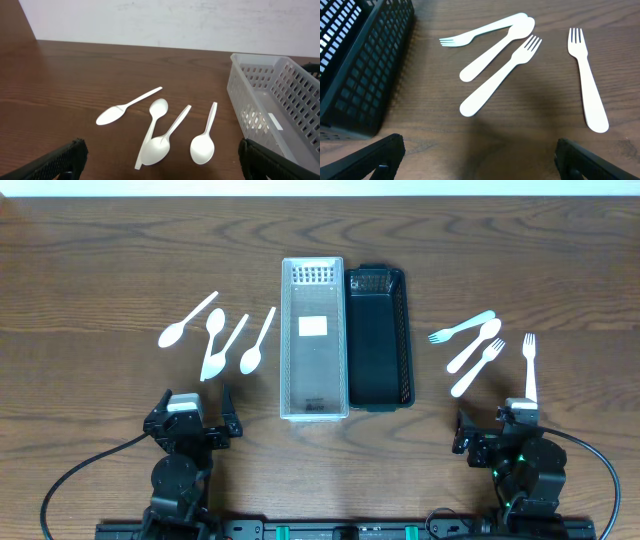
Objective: Pack container
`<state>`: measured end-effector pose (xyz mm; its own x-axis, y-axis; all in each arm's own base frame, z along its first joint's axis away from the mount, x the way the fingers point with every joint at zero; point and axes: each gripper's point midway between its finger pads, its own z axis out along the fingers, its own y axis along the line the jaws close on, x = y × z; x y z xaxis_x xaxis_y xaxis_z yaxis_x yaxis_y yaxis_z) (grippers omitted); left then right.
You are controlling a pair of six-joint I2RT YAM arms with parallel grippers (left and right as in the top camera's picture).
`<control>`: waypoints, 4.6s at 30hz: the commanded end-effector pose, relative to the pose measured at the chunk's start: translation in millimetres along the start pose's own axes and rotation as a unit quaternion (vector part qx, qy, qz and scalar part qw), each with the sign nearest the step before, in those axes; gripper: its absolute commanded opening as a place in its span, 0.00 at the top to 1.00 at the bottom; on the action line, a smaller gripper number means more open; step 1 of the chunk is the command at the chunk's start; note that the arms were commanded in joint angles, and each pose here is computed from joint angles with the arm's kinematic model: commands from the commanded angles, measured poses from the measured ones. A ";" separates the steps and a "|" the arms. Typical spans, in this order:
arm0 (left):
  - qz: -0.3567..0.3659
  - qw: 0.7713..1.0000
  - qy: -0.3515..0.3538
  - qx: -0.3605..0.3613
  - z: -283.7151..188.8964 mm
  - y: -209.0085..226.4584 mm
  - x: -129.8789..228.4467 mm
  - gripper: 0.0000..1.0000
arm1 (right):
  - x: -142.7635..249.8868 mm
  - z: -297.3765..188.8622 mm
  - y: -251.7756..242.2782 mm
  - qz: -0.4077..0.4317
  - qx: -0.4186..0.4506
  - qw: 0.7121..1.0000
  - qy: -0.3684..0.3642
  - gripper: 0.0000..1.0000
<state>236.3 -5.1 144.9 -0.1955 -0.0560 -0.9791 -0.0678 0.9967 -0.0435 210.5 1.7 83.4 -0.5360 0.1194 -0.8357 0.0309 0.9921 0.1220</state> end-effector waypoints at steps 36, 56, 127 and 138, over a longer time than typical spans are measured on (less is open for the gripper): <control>0.049 0.982 0.168 0.068 0.4 -39.0 -101.7 0.02 | -170.6 10.8 -28.0 0.045 0.124 0.984 0.117 0.01; 0.026 0.917 0.392 -0.064 71.9 28.3 -81.4 0.02 | -95.9 95.0 -130.6 0.112 0.219 0.903 0.353 0.06; 0.026 0.908 0.414 -0.067 78.7 31.0 -68.3 0.02 | -71.4 137.8 186.8 -0.088 -0.059 0.936 0.335 0.99; 0.026 0.908 0.414 -0.067 78.8 30.9 -68.4 0.02 | -150.1 129.0 94.4 -0.012 0.059 0.969 0.240 0.18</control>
<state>321.5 32.8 190.6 -0.8683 -0.0982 -0.4862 -0.1528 0.9855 0.0738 390.9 127.4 108.7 -0.9233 -0.0223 -0.3834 -0.0359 0.9990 0.0284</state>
